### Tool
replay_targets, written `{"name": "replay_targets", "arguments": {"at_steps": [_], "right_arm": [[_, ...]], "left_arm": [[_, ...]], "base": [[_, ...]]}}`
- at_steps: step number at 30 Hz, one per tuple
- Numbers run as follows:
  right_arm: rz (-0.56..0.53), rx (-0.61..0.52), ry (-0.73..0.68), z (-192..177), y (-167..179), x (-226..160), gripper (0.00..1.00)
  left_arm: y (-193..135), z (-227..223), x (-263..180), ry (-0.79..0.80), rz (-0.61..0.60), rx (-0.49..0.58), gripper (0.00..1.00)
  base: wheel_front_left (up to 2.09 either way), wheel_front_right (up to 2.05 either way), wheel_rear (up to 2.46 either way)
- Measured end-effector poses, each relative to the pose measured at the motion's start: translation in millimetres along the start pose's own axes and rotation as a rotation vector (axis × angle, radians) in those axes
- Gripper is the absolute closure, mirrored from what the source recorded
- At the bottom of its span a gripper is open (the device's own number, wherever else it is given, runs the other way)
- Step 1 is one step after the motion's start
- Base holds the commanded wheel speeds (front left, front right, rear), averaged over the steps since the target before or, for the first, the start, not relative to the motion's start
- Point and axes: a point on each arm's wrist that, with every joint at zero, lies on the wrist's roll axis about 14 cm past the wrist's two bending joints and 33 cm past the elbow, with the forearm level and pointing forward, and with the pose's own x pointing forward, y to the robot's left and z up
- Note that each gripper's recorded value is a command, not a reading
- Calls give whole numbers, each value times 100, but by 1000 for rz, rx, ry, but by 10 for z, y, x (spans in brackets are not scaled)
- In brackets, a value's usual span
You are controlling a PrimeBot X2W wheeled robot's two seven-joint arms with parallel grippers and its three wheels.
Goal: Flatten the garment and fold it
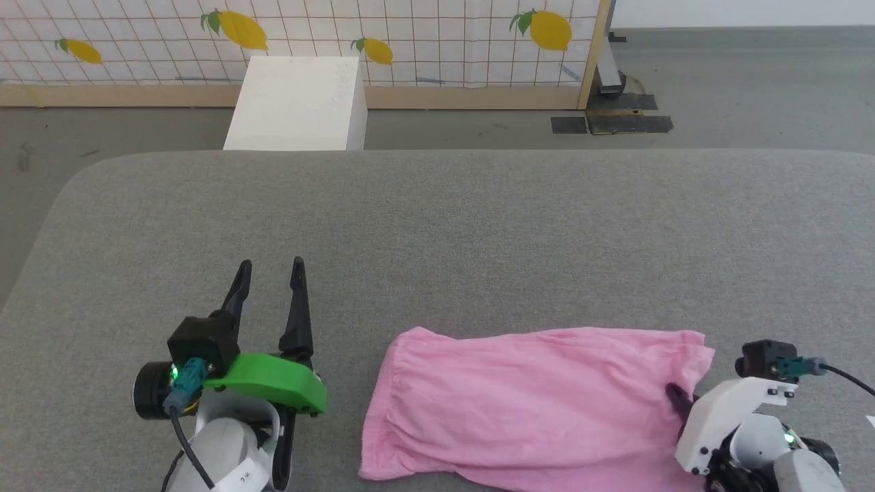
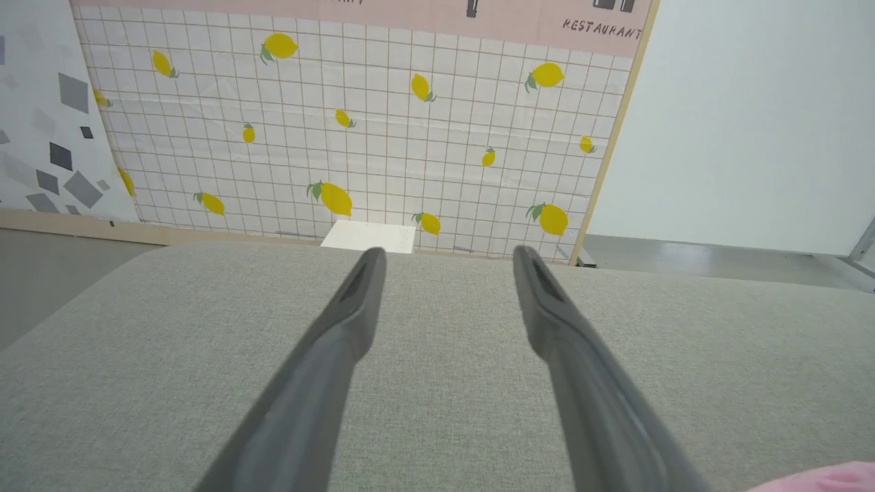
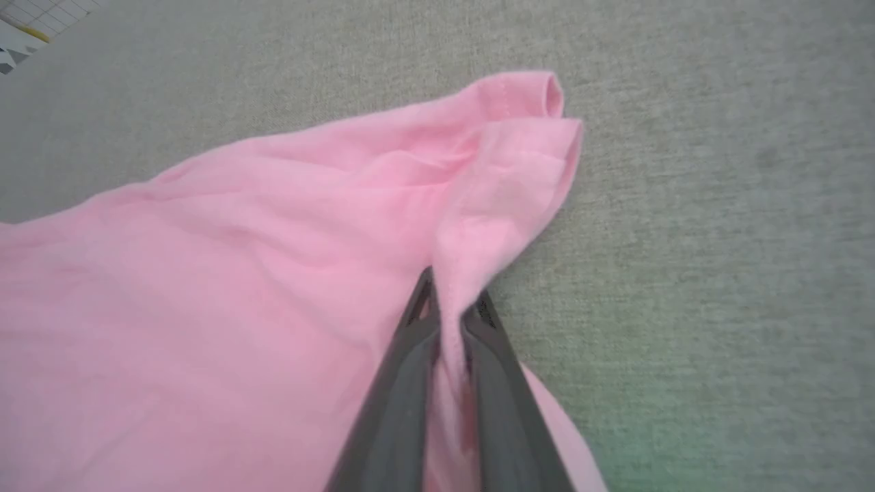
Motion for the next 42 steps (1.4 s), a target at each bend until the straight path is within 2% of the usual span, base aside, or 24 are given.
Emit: {"name": "replay_targets", "arguments": {"at_steps": [6,11,14,18,24,28,36,37,38,42], "right_arm": [[-201,-58,-157,418,-588,-298,100],[-254,-104,-198,615,-692,-479,100],[-194,-138,-209,704,-465,-524,100],[-37,-212,-220,776,115,-602,100],[231,-348,-156,518,1089,-660,100],[321,-420,-88,291,1422,-572,100],[418,-519,19,40,1780,-176,100],[458,-539,61,-54,1899,-87,30],[477,-537,68,-77,1947,-79,0],[567,-504,69,-133,2161,-148,0]], "left_arm": [[30,-20,-3,2,9,-10,0],[44,-71,-13,15,12,-19,0],[45,-104,-19,24,13,-20,0],[51,-125,-32,31,10,-12,0],[54,-124,-56,31,14,-18,0],[70,-144,-74,37,18,-22,0],[148,-232,-103,63,38,-24,0],[191,-259,-86,69,50,-23,0],[207,-273,-88,73,55,-22,0],[245,-300,-93,81,67,-22,0]], "base": [[0,0,0],[0,0,0],[0,0,0],[0,0,0],[0,0,0],[0,0,0],[0,0,0],[0,0,0],[0,0,0],[0,0,0]]}}
